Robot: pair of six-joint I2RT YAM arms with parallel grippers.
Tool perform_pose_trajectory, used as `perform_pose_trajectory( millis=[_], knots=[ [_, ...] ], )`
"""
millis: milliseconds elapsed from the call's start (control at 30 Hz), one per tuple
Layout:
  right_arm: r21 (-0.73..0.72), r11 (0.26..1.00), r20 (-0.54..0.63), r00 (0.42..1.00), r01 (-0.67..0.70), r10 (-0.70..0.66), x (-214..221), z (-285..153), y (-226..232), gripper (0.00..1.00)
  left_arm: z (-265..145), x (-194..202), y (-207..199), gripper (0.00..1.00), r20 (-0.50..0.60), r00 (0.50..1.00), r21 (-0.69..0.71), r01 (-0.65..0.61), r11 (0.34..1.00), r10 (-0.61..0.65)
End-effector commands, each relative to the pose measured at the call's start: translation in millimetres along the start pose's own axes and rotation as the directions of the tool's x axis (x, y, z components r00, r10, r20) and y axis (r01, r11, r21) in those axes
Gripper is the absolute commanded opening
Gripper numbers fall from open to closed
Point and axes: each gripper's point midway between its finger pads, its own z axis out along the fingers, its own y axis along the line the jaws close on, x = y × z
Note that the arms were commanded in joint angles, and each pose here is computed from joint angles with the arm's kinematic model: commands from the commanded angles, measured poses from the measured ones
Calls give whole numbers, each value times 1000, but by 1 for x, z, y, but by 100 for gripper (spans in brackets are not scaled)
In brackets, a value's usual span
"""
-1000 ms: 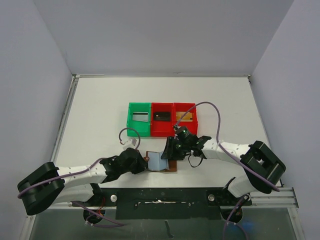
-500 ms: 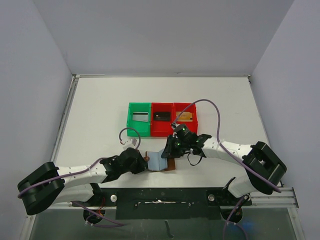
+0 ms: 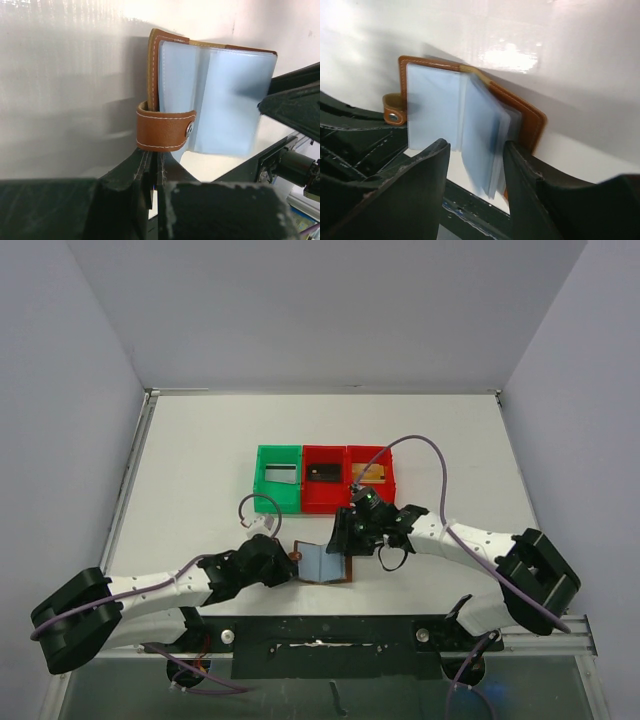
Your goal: Take the credit cards out of the card holder
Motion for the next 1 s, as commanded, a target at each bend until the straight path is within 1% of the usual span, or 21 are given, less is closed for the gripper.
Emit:
perform_pose_trajectory(
  millis=[0,133,200,267,367,533,667,733,867,967],
  knots=[
    [86,996,146,989,10,-23,-32,-34,-5,47,-7,-14,-28,0,41,999,58,-18,998,16],
    [76,997,179,983,11,-25,-37,-46,0,47,-8,-16,-34,0,44,999,67,-25,997,22],
    [44,999,175,984,16,-23,-35,-45,5,46,-6,-16,-33,0,40,999,62,-26,998,24],
    [6,1000,155,988,12,-13,-31,-40,10,45,-5,-14,-32,0,33,999,60,-26,998,24],
    [-14,1000,108,994,-17,19,-19,-26,7,44,-4,-12,-31,0,27,999,58,-22,998,21],
    [-19,998,69,996,-57,58,-7,-7,-1,44,-4,-11,-29,0,25,999,56,-21,998,20],
    [24,998,28,998,-60,59,3,4,-11,44,-4,-11,-29,0,24,999,56,-22,998,21],
    [22,998,20,998,-60,59,5,7,-12,43,-4,-10,-29,0,23,1000,55,-21,998,20],
    [-7,999,20,999,-51,51,6,9,-7,37,-2,-8,-29,0,16,1000,56,-22,998,21],
    [-4,999,12,999,-53,53,7,12,-7,36,-1,-5,-30,0,8,1000,57,-26,998,26]
  ],
)
